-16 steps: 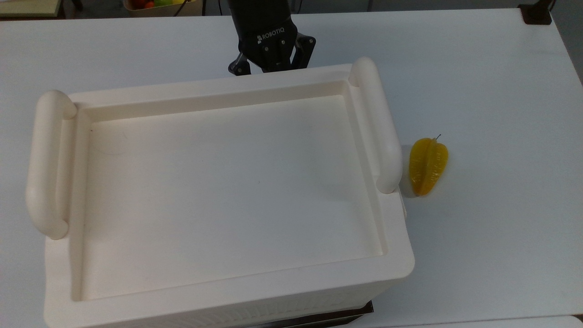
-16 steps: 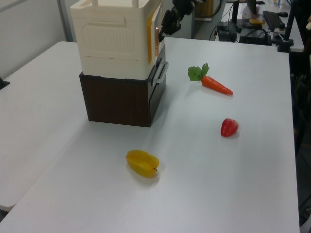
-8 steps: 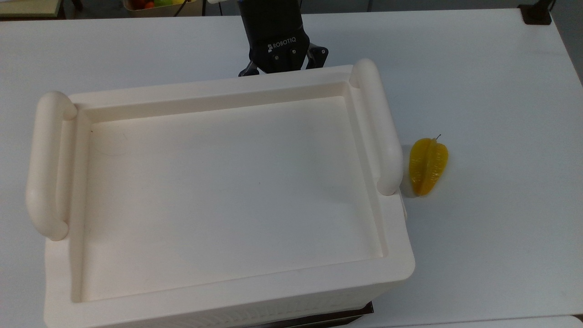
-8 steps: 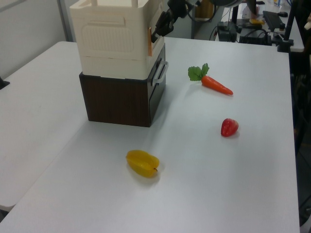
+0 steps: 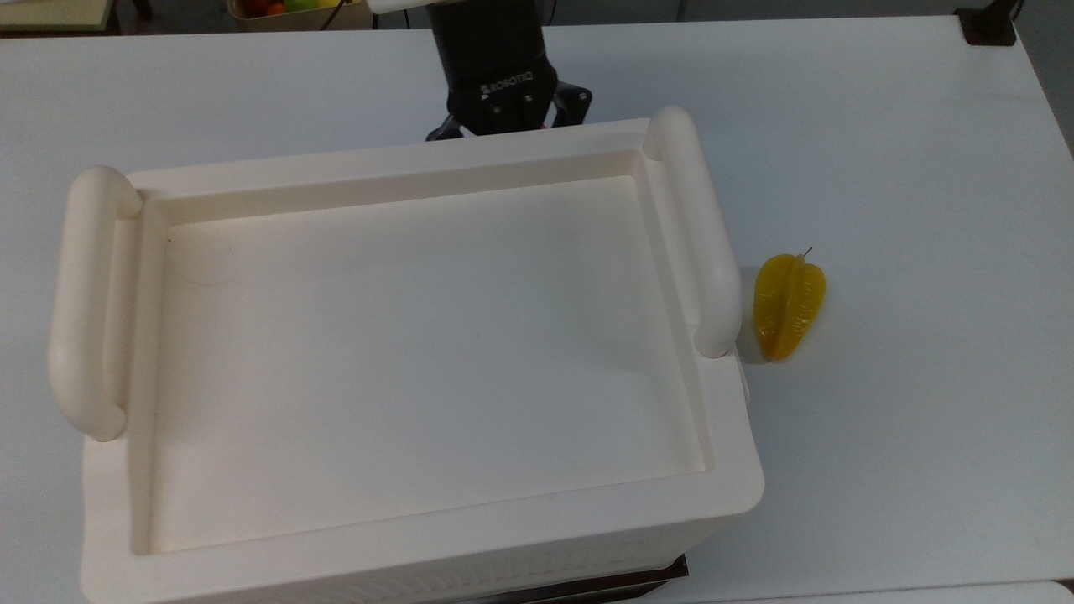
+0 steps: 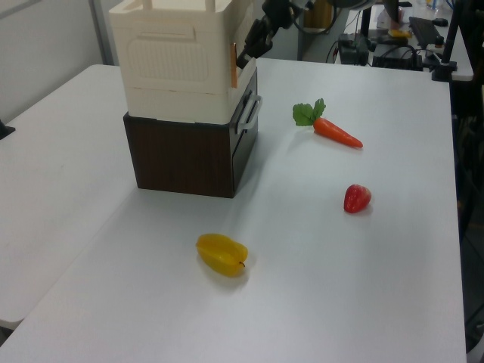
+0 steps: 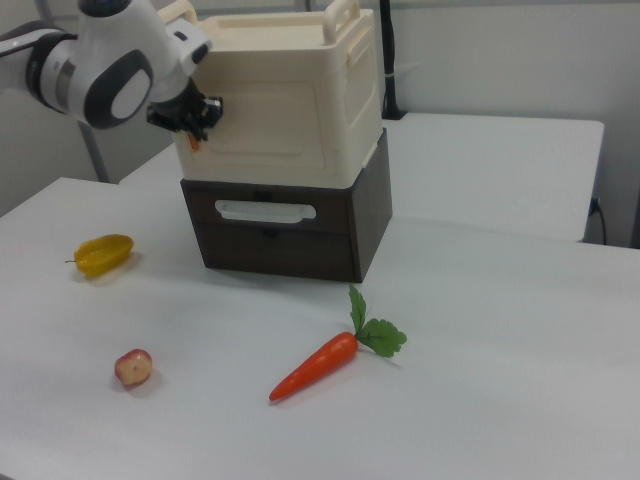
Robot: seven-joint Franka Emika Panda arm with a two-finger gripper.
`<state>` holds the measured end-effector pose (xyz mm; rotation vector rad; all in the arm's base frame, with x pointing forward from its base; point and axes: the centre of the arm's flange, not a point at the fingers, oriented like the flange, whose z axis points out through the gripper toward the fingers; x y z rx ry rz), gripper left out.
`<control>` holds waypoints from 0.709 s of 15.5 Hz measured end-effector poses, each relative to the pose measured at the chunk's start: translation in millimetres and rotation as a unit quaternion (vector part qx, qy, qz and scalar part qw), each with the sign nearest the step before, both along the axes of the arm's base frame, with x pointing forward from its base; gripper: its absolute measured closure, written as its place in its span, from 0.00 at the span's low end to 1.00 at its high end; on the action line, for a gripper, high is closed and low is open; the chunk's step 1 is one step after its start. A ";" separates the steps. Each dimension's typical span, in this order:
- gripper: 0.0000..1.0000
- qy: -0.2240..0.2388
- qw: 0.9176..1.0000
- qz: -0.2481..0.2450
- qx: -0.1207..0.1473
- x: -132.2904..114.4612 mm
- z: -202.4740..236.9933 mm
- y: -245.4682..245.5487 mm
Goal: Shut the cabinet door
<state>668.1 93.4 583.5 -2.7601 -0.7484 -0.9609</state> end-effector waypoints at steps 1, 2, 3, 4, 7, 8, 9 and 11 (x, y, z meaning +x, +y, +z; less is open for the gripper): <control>0.91 0.022 1.000 0.000 -0.004 -1.4 -2.4 -10.6; 0.93 0.046 0.999 -0.004 -0.004 -4.4 -2.6 -22.1; 0.93 0.070 0.997 -0.014 -0.002 -9.0 0.3 -34.7; 0.93 0.093 0.995 -0.032 0.007 -14.8 5.1 -47.5; 0.97 0.163 0.977 -0.127 0.050 -38.9 26.2 -82.6; 0.99 0.189 0.969 -0.153 0.048 -48.3 29.5 -90.8; 0.99 0.217 0.961 -0.169 0.036 -57.6 29.8 -95.2; 0.97 0.259 0.948 -0.185 0.013 -70.3 26.5 -95.4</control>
